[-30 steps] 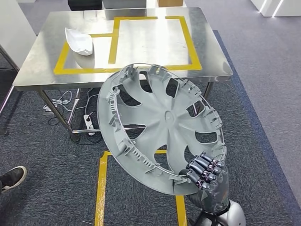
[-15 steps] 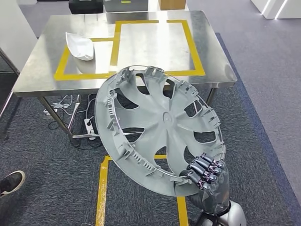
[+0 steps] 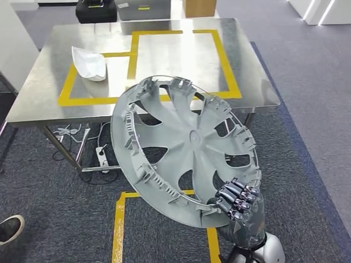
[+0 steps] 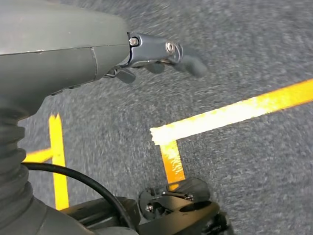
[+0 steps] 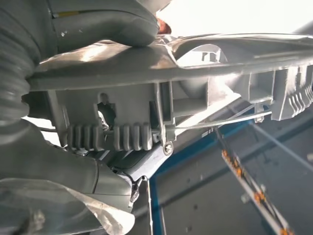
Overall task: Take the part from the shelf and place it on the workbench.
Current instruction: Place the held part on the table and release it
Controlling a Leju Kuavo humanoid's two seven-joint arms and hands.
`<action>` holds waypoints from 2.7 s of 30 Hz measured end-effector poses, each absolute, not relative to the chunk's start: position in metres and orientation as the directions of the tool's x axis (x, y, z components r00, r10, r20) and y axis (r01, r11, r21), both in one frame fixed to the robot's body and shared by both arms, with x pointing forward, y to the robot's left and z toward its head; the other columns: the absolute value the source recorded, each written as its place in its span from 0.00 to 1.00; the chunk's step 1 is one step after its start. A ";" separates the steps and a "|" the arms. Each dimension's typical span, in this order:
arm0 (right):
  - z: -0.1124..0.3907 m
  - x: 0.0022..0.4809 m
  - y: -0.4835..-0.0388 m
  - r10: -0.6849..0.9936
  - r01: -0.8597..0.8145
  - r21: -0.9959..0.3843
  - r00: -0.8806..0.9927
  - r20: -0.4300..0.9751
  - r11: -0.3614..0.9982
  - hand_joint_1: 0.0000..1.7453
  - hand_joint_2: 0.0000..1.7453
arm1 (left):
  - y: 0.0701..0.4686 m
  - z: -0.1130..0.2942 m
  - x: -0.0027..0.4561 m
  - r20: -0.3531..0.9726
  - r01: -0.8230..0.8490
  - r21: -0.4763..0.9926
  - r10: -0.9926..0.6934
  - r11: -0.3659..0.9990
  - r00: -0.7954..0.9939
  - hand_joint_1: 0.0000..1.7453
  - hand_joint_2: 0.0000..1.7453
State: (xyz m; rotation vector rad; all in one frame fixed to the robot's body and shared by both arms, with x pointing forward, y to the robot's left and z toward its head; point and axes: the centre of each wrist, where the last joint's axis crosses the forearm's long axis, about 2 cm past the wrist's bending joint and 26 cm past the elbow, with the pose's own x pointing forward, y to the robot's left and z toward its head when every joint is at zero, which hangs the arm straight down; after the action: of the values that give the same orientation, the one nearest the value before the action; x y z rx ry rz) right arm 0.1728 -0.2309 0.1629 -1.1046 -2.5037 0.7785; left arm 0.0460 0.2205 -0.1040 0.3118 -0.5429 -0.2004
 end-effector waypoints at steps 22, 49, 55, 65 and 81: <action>0.188 0.220 -0.218 0.712 0.650 -0.554 -0.688 -0.140 0.520 1.00 1.00 | 0.220 -0.103 0.054 0.486 0.172 0.348 -0.335 0.921 0.807 0.00 1.00; 0.228 0.385 -0.178 0.789 0.677 -0.689 -0.559 -0.255 0.258 1.00 1.00 | 0.214 -0.102 0.059 0.482 0.271 0.328 -0.407 0.905 0.776 0.00 1.00; 0.226 0.404 -0.179 0.813 0.649 -0.731 -0.532 -0.238 0.211 1.00 1.00 | 0.217 -0.102 0.062 0.488 0.263 0.328 -0.401 0.907 0.775 0.00 1.00; 0.228 0.455 -0.221 0.953 0.553 -0.833 -0.264 -0.150 0.023 1.00 1.00 | 0.223 -0.102 0.066 0.490 0.282 0.346 -0.428 0.895 0.759 0.00 1.00; 0.202 0.464 -0.280 0.952 0.326 -0.908 -0.066 -0.298 -0.262 1.00 1.00 | 0.225 -0.102 0.072 0.516 0.252 0.313 -0.387 0.916 0.765 0.00 1.00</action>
State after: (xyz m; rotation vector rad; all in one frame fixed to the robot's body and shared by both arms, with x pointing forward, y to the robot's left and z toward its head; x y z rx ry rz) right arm 0.4644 -0.2797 0.2020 -1.6131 -1.3844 1.3454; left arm 0.0719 0.2246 -0.1016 0.2320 -0.6083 -0.3506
